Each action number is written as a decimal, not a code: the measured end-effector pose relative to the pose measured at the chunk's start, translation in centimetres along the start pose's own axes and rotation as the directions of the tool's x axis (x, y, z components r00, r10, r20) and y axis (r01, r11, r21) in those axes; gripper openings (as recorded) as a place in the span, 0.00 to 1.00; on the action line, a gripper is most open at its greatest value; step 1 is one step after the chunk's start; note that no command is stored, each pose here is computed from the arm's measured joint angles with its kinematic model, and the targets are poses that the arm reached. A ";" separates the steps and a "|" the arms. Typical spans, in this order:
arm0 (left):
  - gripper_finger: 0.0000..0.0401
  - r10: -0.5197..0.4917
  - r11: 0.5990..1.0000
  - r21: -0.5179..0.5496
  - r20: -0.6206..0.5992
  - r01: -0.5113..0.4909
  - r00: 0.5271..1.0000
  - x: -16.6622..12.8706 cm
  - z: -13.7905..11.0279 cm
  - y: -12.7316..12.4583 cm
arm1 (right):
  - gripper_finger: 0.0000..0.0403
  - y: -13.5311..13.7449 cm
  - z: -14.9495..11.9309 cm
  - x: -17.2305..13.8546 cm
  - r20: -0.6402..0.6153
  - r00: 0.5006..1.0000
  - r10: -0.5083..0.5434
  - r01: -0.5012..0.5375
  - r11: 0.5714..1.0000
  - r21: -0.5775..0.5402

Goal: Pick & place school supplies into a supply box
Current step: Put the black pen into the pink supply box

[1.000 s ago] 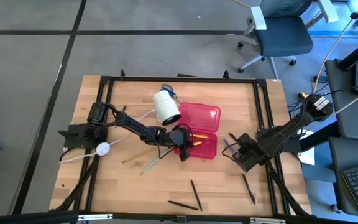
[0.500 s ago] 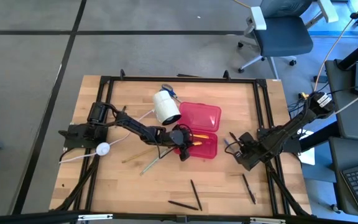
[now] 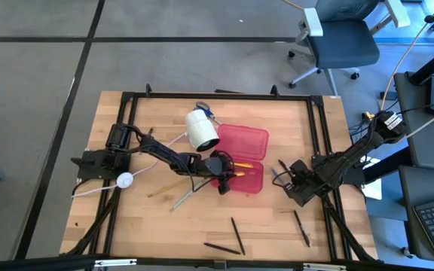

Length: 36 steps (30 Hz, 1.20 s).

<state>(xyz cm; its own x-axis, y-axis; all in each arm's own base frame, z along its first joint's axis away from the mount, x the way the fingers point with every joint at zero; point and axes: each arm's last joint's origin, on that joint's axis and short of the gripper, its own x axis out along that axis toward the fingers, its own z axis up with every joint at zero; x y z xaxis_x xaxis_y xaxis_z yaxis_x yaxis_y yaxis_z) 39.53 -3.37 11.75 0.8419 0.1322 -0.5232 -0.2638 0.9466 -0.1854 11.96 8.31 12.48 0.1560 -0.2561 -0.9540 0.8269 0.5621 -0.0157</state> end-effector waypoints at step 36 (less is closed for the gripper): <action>0.28 0.130 0.991 0.060 -0.383 -0.116 0.914 -13.6 3.9 0.1 | 0.08 9.4 6.7 -9.7 0.361 0.776 0.517 -0.269 0.789 -0.553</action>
<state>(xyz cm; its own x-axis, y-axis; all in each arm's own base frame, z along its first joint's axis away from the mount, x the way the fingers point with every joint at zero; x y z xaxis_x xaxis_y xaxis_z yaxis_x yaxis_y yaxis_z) 29.90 -3.92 22.03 0.5552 0.1314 -0.8212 -0.3308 0.9409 -0.0731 21.80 10.80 23.57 0.7433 -0.1918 -0.6409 0.3118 0.9469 0.0782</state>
